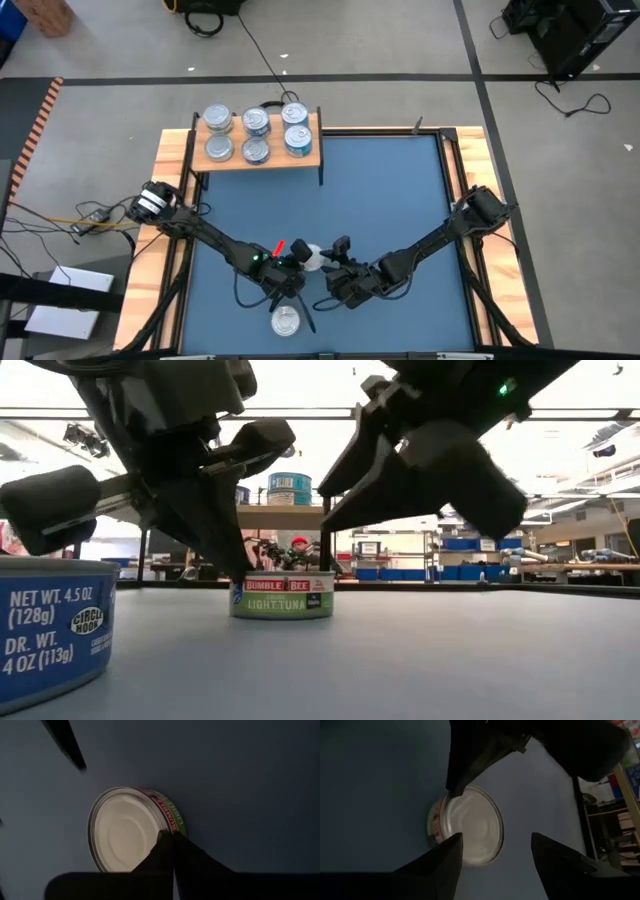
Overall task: Stack canned seafood by type on shelf
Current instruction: Stack the green white tuna can on top of the green white tuna can on the shelf
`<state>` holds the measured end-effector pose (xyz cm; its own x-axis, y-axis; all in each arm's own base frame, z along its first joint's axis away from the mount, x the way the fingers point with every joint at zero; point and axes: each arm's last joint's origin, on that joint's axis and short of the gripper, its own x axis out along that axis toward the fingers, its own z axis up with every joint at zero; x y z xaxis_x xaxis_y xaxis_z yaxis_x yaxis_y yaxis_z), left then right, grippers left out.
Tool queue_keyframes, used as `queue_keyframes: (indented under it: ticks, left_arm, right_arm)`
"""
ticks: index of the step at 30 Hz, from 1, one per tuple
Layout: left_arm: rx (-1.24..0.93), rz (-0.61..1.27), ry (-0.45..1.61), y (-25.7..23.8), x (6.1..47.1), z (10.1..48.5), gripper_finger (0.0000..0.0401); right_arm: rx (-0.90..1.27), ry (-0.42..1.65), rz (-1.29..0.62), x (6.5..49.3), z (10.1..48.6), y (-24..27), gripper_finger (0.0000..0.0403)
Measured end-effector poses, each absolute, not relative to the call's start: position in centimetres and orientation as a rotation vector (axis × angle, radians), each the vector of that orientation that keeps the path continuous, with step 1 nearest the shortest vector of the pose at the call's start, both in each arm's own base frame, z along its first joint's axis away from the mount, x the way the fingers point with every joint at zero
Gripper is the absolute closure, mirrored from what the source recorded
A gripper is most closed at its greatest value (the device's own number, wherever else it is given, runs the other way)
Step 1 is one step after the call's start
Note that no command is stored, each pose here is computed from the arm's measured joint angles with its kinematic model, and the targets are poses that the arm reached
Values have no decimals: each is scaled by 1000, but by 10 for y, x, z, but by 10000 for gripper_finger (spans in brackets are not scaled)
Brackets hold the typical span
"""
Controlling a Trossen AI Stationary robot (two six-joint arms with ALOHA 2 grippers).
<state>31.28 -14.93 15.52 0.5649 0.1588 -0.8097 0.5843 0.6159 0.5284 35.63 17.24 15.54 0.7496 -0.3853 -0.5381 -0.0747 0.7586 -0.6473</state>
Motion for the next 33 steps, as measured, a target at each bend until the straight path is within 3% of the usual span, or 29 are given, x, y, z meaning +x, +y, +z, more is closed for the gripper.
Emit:
queue_keyframes:
  ticks: [14, 24, 33]
  left_arm:
    - [609, -255, 931, -135, 333, 188, 400]
    - [507, -200, 911, -125, 340, 193, 401]
    - [469, -172, 895, -121, 343, 194, 401]
  right_arm:
    - [-793, 786, -177, 343, 136, 187, 122]
    - [-687, 742, -226, 348, 139, 185, 91]
    - [-622, 721, -252, 353, 139, 180, 87]
